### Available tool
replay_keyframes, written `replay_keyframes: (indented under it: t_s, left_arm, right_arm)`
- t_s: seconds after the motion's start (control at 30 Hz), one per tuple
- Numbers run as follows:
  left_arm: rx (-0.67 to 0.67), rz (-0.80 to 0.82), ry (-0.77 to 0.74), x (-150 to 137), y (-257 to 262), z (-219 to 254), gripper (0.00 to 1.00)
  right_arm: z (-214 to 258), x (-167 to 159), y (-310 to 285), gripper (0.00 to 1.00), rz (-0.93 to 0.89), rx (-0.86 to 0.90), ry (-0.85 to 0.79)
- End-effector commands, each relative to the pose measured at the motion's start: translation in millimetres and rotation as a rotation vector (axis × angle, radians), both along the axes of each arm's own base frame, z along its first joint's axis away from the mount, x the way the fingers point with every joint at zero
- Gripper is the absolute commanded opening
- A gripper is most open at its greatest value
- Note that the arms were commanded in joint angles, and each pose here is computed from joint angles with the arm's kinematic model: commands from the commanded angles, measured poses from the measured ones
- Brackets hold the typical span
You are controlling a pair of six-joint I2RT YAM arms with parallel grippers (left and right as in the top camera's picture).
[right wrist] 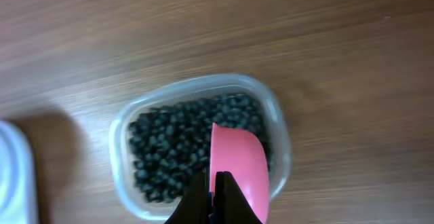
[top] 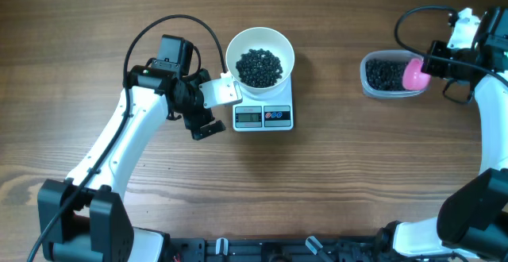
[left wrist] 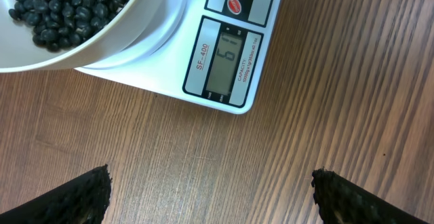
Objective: Scoop item into bowl and weigh 150g on scale
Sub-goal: 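Dip the pink scoop into the bean tub and scoop beans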
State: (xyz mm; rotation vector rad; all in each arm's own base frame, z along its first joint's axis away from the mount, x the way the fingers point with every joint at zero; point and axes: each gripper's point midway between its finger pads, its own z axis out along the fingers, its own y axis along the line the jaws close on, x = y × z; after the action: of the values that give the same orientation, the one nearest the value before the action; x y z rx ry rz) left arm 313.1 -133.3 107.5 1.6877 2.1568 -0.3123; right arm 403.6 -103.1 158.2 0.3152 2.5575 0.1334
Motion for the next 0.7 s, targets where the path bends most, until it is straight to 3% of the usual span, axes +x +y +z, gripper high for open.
replay_keyframes:
  t_s: [0.0,0.33,0.53,0.67]
  left_arm:
    - [-0.011,-0.026,-0.017,0.9,-4.1,4.6,1.0]
    - [-0.011,-0.026,-0.018,1.0,-4.1,4.6,1.0]
    - [-0.011,-0.026,-0.018,1.0,-4.1,4.6,1.0]
    - [-0.011,-0.026,-0.018,1.0,-4.1,4.6,1.0]
  right_arm:
    - [-30.0,1.6,-13.1,0.04,-0.016,-0.052,0.082]
    - [-97.9,11.6,17.6,0.04,0.064,0.061,0.205]
    - [-96.6,18.4,65.8,0.04,0.181,0.242,0.172]
    - [-95.3,16.8,70.6,0.04,0.19,0.27,0.173]
